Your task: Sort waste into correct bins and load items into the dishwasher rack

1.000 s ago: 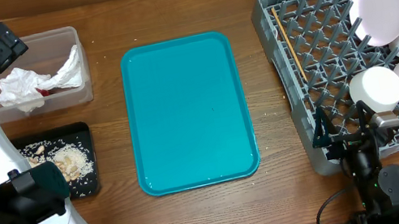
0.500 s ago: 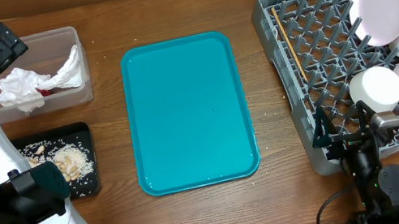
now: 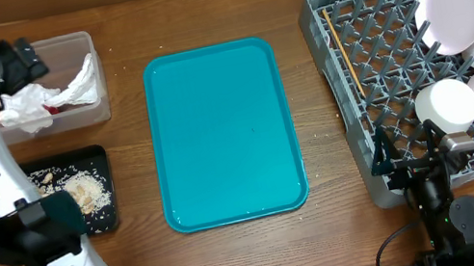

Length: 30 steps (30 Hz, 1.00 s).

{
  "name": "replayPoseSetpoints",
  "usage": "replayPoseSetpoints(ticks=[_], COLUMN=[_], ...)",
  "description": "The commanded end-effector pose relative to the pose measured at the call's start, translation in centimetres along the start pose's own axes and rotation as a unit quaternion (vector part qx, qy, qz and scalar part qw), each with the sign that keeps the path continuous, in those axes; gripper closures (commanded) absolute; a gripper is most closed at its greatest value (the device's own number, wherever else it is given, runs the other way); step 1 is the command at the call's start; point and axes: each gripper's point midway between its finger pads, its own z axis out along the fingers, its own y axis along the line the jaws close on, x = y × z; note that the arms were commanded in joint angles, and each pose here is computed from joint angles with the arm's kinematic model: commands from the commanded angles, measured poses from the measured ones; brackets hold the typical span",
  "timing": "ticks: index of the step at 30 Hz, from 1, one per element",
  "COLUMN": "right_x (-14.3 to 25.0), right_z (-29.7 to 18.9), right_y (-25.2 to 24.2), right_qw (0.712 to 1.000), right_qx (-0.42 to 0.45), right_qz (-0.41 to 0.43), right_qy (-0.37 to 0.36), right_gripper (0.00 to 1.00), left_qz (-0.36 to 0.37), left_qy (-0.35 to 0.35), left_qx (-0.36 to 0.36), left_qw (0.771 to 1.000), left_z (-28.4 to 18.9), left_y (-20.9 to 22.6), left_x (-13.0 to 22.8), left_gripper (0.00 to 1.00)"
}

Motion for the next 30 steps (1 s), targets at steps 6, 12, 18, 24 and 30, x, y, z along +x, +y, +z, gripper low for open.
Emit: replayPoseSetpoints(ticks=[6, 12, 18, 24, 30], right_x=[0.0, 0.0, 0.0, 0.0, 0.0], right_z=[0.0, 0.0, 0.0, 0.0, 0.0], right_y=[-0.3, -0.3, -0.3, -0.3, -0.3], right_qw=[1.0, 1.0, 1.0, 1.0, 1.0], right_qx=[0.007, 0.007, 0.007, 0.007, 0.007], right_qz=[0.002, 0.002, 0.002, 0.002, 0.002], right_qy=[-0.005, -0.005, -0.005, -0.005, -0.005], right_gripper=[0.0, 0.0, 0.0, 0.0, 0.0], left_qz=[0.146, 0.177, 0.178, 0.168, 0.155], left_qy=[-0.002, -0.098, -0.145, -0.265, -0.422], left_qx=[0.047, 0.083, 0.097, 0.132, 0.171], left_qw=[0.988, 0.976, 0.968, 0.94, 0.877], left_z=[-1.4, -4.5, -2.3, -0.2, 0.3], left_y=[-8.9, -10.6, -7.5, -5.8, -4.6], left_x=[4.0, 6.3, 13.0, 16.5, 18.6], left_gripper=[0.0, 0.0, 0.0, 0.0, 0.0])
